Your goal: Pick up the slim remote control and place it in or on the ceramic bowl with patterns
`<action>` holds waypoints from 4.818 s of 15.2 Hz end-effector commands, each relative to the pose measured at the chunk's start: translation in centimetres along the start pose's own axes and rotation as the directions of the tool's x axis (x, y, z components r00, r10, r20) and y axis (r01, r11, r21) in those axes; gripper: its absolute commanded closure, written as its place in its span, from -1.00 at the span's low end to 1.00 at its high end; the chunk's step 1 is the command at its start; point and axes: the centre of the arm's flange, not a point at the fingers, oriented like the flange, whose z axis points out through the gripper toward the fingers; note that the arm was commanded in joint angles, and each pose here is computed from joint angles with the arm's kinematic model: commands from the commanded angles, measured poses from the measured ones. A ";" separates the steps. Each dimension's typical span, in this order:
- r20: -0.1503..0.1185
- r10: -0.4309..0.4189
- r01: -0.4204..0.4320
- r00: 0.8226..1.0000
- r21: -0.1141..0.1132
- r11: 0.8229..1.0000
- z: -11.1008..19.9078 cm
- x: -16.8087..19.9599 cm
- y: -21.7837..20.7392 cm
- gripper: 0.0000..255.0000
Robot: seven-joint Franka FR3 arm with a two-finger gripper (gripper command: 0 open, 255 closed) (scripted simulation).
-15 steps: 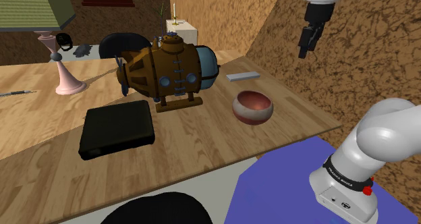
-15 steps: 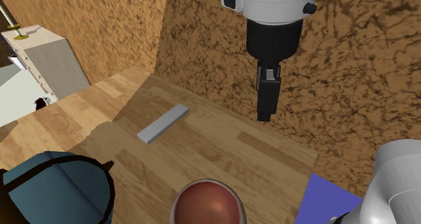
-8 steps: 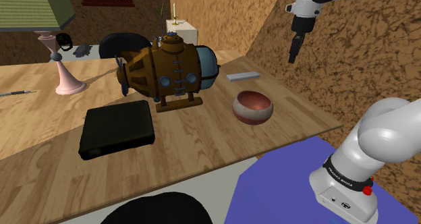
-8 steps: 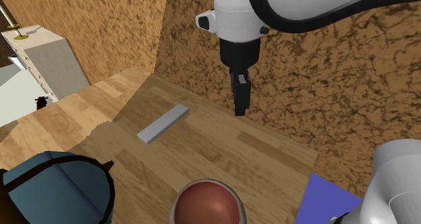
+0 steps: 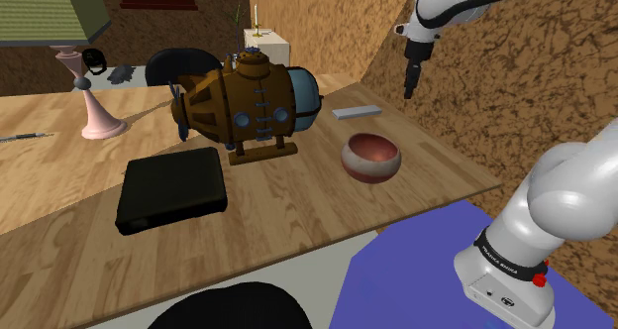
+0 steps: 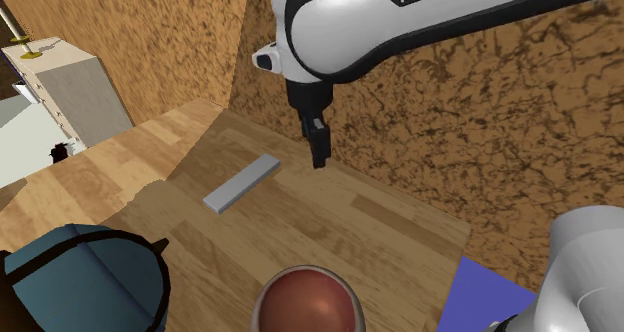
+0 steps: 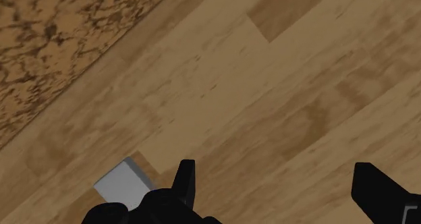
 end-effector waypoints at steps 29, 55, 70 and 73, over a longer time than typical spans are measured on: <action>-0.065 -0.485 0.485 0.872 -0.014 0.874 15.1 14.5 10.5 -1.00; -0.065 -0.485 0.485 0.872 -0.014 0.874 7.7 14.1 10.7 1.00; -0.065 -0.485 0.485 0.872 -0.014 0.874 -0.2 13.7 11.0 1.00; -0.065 -0.485 0.485 0.872 -0.014 0.874 -1.8 13.6 11.1 1.00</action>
